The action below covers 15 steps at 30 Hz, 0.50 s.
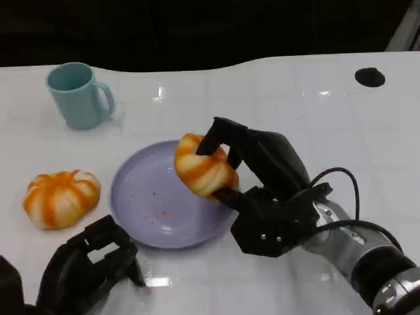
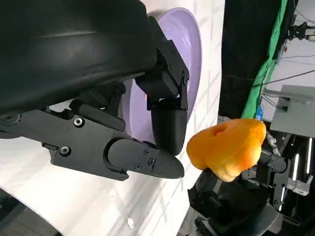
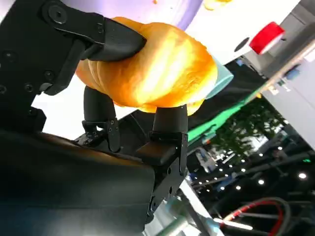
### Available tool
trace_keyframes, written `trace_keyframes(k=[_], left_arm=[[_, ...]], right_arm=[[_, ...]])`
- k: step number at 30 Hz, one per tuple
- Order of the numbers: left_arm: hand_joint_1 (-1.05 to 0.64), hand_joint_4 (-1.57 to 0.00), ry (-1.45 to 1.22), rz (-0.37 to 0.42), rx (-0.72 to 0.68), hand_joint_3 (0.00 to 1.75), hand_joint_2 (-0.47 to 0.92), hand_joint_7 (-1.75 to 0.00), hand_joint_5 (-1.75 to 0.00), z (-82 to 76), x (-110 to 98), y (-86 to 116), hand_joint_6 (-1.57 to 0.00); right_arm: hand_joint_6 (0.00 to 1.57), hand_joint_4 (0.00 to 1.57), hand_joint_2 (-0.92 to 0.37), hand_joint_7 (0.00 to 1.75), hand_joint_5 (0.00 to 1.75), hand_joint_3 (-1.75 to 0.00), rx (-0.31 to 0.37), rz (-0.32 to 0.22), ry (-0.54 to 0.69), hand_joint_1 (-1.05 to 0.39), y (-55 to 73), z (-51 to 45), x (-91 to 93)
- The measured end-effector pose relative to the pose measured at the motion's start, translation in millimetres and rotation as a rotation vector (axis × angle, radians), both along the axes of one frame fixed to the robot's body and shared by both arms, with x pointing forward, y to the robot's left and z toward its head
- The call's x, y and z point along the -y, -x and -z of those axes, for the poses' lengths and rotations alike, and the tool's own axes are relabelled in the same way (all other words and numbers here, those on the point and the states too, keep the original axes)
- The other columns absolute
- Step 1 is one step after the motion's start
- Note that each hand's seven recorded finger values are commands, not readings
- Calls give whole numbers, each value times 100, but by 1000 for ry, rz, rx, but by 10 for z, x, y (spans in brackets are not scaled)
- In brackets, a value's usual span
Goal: Grasp the bread from the table and place it into the plate.
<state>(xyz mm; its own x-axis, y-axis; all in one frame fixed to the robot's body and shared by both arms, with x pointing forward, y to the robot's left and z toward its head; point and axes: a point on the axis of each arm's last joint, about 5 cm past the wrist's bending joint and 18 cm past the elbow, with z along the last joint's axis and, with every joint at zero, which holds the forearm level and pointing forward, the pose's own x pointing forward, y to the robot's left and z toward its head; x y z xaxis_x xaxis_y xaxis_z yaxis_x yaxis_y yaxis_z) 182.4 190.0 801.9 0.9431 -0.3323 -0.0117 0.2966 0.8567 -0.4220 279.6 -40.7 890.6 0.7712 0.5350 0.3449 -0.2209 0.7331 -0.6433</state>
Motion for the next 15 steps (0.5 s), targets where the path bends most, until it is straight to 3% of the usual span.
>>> trace_keyframes(k=[3,5,6,8,9,11,13,15], left_arm=[[-58,-76,0,-1,1,9,92,-138,-167,0,-1,4,-70],[-58,-76,-2,-2,4,9,92,-138,-167,0,-1,9,-71],[-58,-77,-3,-2,5,9,92,-139,-167,0,0,11,-71],[-58,-78,-3,-2,7,9,92,-139,-167,-2,0,14,-72],[-58,-78,-3,-2,7,8,92,-139,-167,-3,2,17,-72],[-59,-78,-2,0,9,8,92,-139,-167,-6,8,25,-72],[-59,-78,-2,2,10,8,92,-138,-167,-7,14,36,-72],[-59,-77,-3,4,10,8,92,-137,-166,-8,18,41,-71]], right_arm=[[79,88,-32,149,175,-140,-25,10,22,-5,-6,19,-7],[80,80,-38,123,167,-125,-42,14,39,-5,-12,24,-18],[78,74,-46,93,150,-102,-50,15,51,-9,-19,23,-20],[76,64,-57,53,118,-74,-68,6,82,-14,-35,13,-30],[71,53,-62,33,87,-62,-78,-2,102,-18,-45,5,-32],[62,45,-75,9,42,-38,-89,-19,127,-28,-52,0,-36],[50,35,-87,2,25,-21,-92,-36,143,-36,-47,5,-40],[36,21,-91,0,15,-18,-96,-58,162,-45,-44,8,-35]])
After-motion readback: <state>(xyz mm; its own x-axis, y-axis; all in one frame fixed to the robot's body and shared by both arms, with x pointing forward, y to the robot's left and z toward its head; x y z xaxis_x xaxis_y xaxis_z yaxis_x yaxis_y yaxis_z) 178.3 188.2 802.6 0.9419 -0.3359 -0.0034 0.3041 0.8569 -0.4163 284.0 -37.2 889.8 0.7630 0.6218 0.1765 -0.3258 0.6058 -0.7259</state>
